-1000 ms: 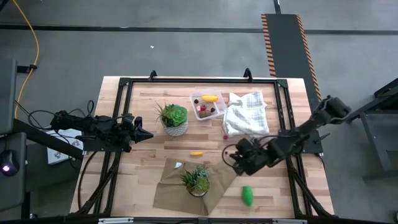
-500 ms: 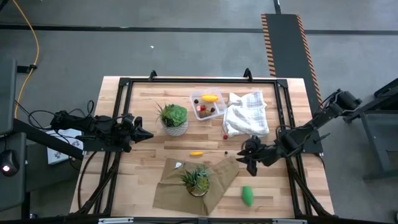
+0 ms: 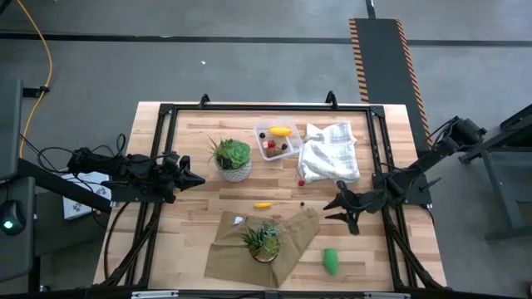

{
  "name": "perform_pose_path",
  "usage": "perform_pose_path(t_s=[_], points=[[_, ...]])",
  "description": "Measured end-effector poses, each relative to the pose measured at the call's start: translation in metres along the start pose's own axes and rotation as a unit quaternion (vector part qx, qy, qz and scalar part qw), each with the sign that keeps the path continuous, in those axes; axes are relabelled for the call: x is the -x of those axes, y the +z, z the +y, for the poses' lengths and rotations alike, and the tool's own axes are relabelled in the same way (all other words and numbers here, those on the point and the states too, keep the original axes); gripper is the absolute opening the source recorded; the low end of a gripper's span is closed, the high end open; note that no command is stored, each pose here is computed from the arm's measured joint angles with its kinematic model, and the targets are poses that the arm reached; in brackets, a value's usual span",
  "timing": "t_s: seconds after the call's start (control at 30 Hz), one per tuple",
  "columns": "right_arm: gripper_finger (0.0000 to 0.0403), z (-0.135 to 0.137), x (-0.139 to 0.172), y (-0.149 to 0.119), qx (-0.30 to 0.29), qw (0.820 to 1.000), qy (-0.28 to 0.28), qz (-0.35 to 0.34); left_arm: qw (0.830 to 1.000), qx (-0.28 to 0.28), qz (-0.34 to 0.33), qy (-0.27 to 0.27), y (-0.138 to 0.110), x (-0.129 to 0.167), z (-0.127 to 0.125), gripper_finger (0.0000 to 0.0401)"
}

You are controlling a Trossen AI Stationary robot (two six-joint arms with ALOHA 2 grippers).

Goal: Pick and placing Produce into tupperware
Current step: Put the blueberry into the transparent bin

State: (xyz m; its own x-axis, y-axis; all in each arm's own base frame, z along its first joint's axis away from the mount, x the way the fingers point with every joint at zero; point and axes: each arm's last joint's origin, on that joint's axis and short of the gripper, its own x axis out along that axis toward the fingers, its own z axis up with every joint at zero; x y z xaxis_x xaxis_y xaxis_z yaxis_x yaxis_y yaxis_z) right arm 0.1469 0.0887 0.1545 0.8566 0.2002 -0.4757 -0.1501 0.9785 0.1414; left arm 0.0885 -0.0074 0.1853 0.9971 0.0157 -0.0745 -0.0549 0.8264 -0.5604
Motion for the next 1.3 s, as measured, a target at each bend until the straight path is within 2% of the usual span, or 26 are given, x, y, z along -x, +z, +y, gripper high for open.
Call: perform_pose_path(t_s=[0.13, 0.3, 0.47, 0.73, 1.07, 1.3], points=[[0.0128, -0.007, 0.0, -0.02, 0.033, 0.999, -0.001, -0.001, 1.0, 0.0, 0.0, 0.0, 0.0, 0.0, 0.0, 0.0001], [0.0128, -0.016, -0.001, -0.036, 0.077, 0.996, -0.038, -0.02, 1.0, 0.0, 0.0, 0.0, 0.0, 0.0, 0.0, 0.0001], [0.0128, -0.026, -0.002, -0.049, 0.075, 0.994, -0.072, -0.022, 1.0, 0.0, 0.0, 0.0, 0.0, 0.0, 0.0, 0.0001], [0.0128, -0.027, -0.008, -0.042, 0.078, 0.992, -0.08, -0.055, 1.0, 0.0, 0.0, 0.0, 0.0, 0.0, 0.0, 0.0001], [0.0128, -0.023, -0.023, -0.039, 0.083, 0.993, -0.073, -0.047, 1.0, 0.0, 0.0, 0.0, 0.0, 0.0, 0.0, 0.0001], [0.0128, -0.031, -0.035, -0.041, 0.08, 0.991, -0.093, -0.055, 1.0, 0.0, 0.0, 0.0, 0.0, 0.0, 0.0, 0.0001]])
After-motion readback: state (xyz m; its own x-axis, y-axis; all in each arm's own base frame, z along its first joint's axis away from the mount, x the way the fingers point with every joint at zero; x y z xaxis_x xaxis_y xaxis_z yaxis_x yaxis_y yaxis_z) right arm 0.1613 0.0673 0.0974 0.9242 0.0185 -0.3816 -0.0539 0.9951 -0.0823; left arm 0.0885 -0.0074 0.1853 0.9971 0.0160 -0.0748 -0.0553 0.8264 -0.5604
